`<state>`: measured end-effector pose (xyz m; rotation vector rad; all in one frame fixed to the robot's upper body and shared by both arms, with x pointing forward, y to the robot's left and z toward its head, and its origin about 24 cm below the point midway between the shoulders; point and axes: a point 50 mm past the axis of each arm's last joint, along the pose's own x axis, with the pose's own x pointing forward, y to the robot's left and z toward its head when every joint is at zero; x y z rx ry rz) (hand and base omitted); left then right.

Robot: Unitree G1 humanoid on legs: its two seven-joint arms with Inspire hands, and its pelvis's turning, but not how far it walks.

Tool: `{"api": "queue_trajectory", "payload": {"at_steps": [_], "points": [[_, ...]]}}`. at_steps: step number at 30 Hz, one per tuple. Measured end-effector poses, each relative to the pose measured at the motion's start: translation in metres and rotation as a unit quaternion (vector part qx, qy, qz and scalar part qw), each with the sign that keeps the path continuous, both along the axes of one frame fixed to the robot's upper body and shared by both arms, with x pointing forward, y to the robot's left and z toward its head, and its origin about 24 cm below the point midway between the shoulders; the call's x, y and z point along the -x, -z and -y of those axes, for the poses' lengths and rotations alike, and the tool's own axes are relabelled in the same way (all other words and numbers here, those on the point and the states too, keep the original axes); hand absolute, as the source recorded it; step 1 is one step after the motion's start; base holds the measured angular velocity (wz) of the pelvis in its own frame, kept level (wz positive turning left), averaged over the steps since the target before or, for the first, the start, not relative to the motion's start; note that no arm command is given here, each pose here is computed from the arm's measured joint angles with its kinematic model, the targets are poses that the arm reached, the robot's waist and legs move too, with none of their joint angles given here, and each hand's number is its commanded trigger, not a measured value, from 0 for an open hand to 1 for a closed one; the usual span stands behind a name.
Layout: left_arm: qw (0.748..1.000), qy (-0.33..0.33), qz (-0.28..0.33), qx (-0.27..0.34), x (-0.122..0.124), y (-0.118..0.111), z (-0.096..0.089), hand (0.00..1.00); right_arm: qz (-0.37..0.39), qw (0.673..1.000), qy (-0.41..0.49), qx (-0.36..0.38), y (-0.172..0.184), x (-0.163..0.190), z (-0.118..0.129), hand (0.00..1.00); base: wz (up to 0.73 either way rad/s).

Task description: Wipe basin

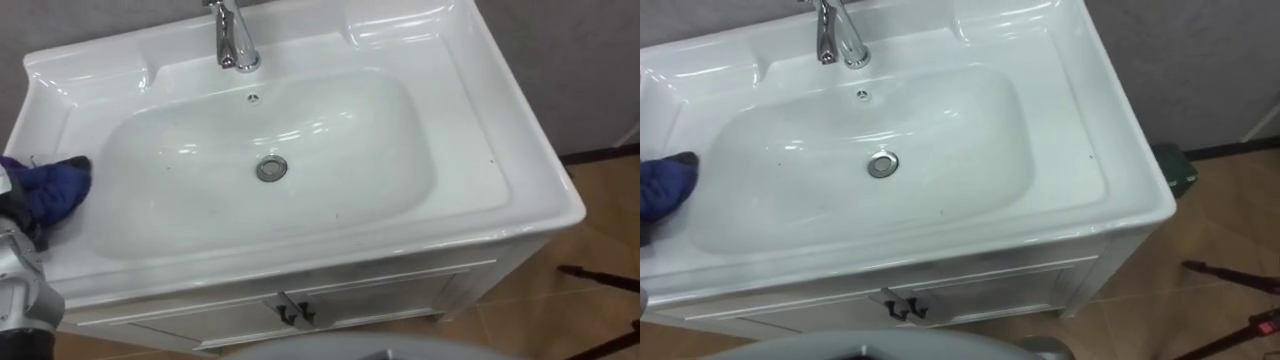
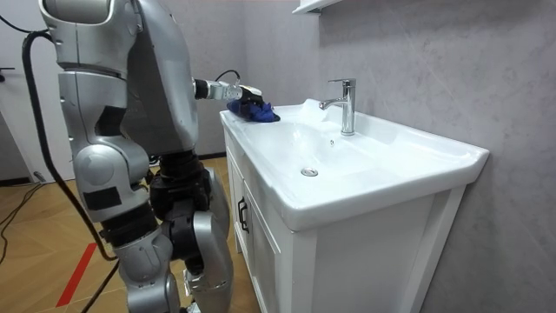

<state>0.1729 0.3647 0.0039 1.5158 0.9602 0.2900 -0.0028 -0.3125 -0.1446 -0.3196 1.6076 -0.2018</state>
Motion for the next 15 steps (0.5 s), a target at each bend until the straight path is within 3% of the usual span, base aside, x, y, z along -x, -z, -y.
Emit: {"api": "queue_trajectory", "payload": {"at_steps": [15], "points": [[0.999,0.018,0.038,0.002,-0.013,-0.014,0.007,0.00,0.016,1.000,0.026,0.005,0.003,0.003,-0.006,0.00,0.00]]}}
